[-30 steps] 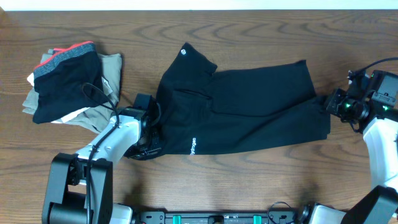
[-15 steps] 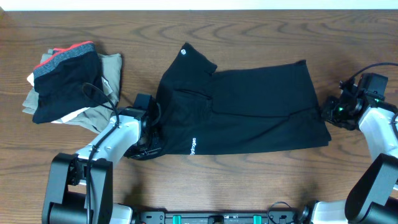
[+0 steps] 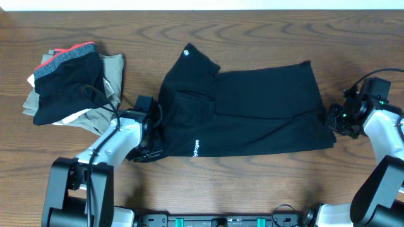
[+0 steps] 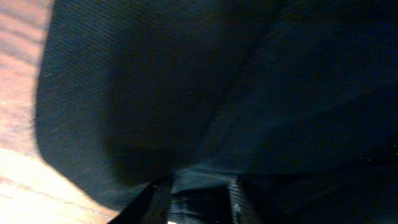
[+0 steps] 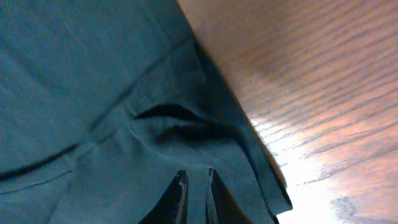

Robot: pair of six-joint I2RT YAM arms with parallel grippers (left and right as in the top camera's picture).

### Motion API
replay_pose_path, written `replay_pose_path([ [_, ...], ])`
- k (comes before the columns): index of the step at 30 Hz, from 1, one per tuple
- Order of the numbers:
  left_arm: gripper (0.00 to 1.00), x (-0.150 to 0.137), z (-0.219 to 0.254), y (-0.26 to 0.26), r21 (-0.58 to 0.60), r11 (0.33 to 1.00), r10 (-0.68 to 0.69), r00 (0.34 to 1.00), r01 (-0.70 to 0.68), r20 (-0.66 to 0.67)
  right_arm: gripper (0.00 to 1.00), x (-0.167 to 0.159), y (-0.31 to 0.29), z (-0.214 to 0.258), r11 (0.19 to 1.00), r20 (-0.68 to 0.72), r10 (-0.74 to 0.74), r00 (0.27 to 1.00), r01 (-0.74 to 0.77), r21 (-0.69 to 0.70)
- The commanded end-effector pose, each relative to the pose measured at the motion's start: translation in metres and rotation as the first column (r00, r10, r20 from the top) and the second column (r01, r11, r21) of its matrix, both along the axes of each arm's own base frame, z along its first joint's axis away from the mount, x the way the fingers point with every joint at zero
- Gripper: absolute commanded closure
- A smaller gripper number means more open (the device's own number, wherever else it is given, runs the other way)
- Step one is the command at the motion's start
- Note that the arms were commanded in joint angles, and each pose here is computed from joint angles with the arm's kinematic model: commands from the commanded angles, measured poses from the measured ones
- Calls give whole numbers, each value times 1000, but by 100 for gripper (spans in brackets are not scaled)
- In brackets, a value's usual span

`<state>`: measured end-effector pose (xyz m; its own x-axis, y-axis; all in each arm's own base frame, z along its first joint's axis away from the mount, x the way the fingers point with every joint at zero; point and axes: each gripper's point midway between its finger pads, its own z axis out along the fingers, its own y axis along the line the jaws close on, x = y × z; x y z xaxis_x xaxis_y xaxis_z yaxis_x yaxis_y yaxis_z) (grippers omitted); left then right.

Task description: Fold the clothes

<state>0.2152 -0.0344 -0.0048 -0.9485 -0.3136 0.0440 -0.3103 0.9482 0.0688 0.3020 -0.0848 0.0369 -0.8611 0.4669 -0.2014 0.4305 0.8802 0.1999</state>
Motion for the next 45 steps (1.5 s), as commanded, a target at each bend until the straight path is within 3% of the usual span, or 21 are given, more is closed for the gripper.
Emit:
replay_pose_path([
  [1,58,-11,-2,5,5,1000,6,1000,-6,-11,90,-13,3,-15,1000,-36,-3,999,4,4],
  [7,47,3,22,1,-24,1000,7,994,-5,112,90,-25,8,-35,1000,-42,-11,999,11,8],
  [13,36,36,51,-5,-62,998,13,948,7,318,90,-33,11,-48,1000,-39,-11,999,11,7],
  [18,36,63,61,-31,-150,976,-81,898,160,433,89,-34,11,-49,1000,-43,-11,999,11,8],
  [28,36,54,33,-63,-311,916,-142,929,254,341,90,-35,12,-49,1000,-45,-11,999,11,9],
  [35,37,50,12,-62,-315,918,-156,948,243,277,89,-36,12,-49,1000,-51,-11,999,12,11],
  [36,43,49,10,-62,-315,918,-156,949,242,274,90,-36,12,-49,1000,-51,-11,999,11,11],
  [39,77,50,10,-62,-314,917,-160,947,246,277,89,-36,12,-49,1000,-51,-11,999,11,11],
  [41,90,51,11,-62,-313,917,-159,946,247,281,90,-36,12,-49,1000,-51,-11,999,12,11],
  [45,94,49,9,-58,-297,925,-157,951,236,268,89,-36,12,-49,1000,-51,-11,999,12,10],
])
